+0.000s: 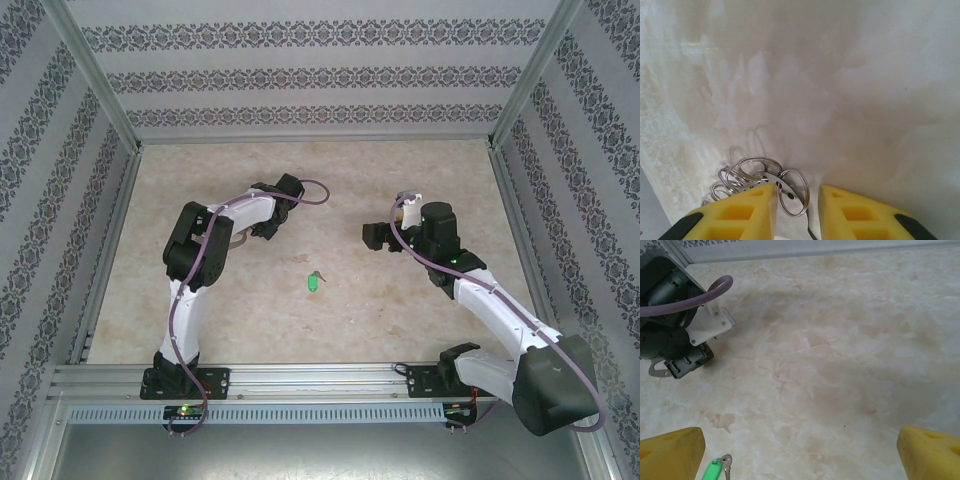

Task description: Put the keys on the keyring

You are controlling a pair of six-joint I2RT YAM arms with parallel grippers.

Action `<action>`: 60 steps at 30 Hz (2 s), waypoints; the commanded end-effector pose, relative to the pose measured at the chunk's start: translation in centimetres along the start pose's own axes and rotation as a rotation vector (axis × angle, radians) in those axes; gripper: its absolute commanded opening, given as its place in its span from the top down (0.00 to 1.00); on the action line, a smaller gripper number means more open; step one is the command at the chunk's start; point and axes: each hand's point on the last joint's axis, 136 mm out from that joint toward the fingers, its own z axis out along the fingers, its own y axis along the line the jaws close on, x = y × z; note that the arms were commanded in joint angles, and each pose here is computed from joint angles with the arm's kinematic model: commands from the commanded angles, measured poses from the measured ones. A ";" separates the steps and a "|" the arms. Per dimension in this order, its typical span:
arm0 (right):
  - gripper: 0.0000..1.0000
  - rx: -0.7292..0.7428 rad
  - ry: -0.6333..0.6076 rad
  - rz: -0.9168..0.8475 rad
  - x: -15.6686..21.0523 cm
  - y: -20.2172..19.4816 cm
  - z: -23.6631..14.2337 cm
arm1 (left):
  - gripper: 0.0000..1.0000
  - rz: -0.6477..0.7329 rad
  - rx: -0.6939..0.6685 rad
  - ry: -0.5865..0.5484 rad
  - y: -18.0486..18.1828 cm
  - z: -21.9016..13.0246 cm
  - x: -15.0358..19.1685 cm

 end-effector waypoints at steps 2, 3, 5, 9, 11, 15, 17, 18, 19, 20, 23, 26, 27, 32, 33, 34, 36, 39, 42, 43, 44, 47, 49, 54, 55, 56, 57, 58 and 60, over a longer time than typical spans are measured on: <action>0.02 0.015 -0.028 0.010 -0.4 -0.4 -0.2 | 0.73 0.063 -0.023 0.054 -0.2 0.8 0.9; 0.02 0.013 -0.028 0.011 -0.4 -0.4 -0.2 | 0.74 0.065 -0.028 0.058 -0.1 0.9 0.9; 0.02 0.010 -0.030 0.011 -0.5 -0.4 -0.3 | 0.75 0.072 -0.039 0.064 0.0 1.1 1.0; 0.02 0.012 -0.034 0.010 -0.5 -0.3 -0.4 | 0.77 0.079 -0.053 0.074 0.2 1.4 1.0; 0.02 0.012 -0.035 0.010 -0.5 -0.4 -0.3 | 0.77 0.079 -0.053 0.076 0.3 1.4 1.1; 0.02 0.013 -0.036 0.013 -0.5 -0.4 -0.4 | 0.77 0.083 -0.052 0.080 0.3 1.7 1.2; 0.02 0.014 -0.035 0.013 -0.5 -0.5 -0.3 | 0.77 0.081 -0.058 0.080 0.4 1.8 1.2; 0.02 0.014 -0.034 0.014 -0.4 -0.5 -0.3 | 0.77 0.078 -0.063 0.079 0.6 1.9 1.2; 0.02 0.013 -0.035 0.014 -0.4 -0.5 -0.3 | 0.77 0.078 -0.067 0.081 0.7 2.0 1.2; 0.02 0.015 -0.035 0.014 -0.4 -0.6 -0.3 | 0.78 0.075 -0.071 0.081 0.9 2.0 1.1; 0.02 0.011 -0.034 0.016 -0.4 -0.5 -0.2 | 0.78 0.078 -0.075 0.081 1.0 2.1 1.0; 0.02 0.011 -0.035 0.016 -0.4 -0.5 -0.2 | 0.78 0.079 -0.074 0.086 1.0 2.4 1.1; 0.02 0.013 -0.036 0.016 -0.4 -0.6 -0.2 | 0.78 0.080 -0.074 0.087 1.0 2.4 1.1; 0.02 0.017 -0.035 0.017 -0.4 -0.7 -0.2 | 0.78 0.078 -0.077 0.093 1.2 2.8 1.1; 0.02 0.015 -0.035 0.015 -0.4 -0.6 -0.2 | 0.78 0.078 -0.075 0.094 1.2 2.9 1.1; 0.02 0.017 -0.035 0.016 -0.4 -0.7 -0.1 | 0.78 0.077 -0.076 0.092 1.2 2.8 1.1; 0.02 0.017 -0.035 0.018 -0.4 -0.7 -0.1 | 0.80 0.075 -0.076 0.092 1.3 2.9 1.0; 0.02 0.017 -0.035 0.018 -0.4 -0.7 -0.1 | 0.82 0.074 -0.075 0.091 1.3 2.9 1.0; 0.02 0.018 -0.040 0.016 -0.5 -0.7 -0.2 | 0.84 0.073 -0.073 0.091 1.3 2.9 1.0; 0.02 0.021 -0.041 0.016 -0.5 -0.8 -0.2 | 0.85 0.073 -0.074 0.092 1.4 2.9 1.0; 0.02 0.021 -0.042 0.017 -0.5 -0.8 -0.2 | 0.85 0.073 -0.074 0.091 1.4 2.9 1.0; 0.02 0.020 -0.043 0.017 -0.5 -0.8 -0.2 | 0.86 0.073 -0.076 0.091 1.4 2.9 1.0; 0.02 0.018 -0.041 0.016 -0.4 -0.8 -0.2 | 0.88 0.073 -0.072 0.093 1.4 2.8 1.1; 0.02 0.021 -0.040 0.016 -0.4 -0.9 -0.1 | 0.91 0.072 -0.071 0.082 1.6 1.6 0.8; 0.02 0.020 -0.043 0.016 -0.4 -0.9 -0.2 | 0.91 0.070 -0.074 0.075 1.7 1.1 0.7; 0.02 0.018 -0.042 0.015 -0.4 -0.8 -0.2 | 0.92 0.069 -0.074 0.066 1.7 0.6 0.6; 0.02 0.020 -0.041 0.018 -0.3 -0.9 -0.2 | 0.93 0.067 -0.076 0.060 1.7 0.2 0.6; 0.02 0.018 -0.045 0.017 -0.5 -0.8 -0.2 | 0.94 0.064 -0.076 0.050 1.8 -0.4 0.5; 0.02 0.019 -0.045 0.018 -0.4 -0.8 -0.3 | 0.95 0.057 -0.073 0.029 1.7 -1.5 0.5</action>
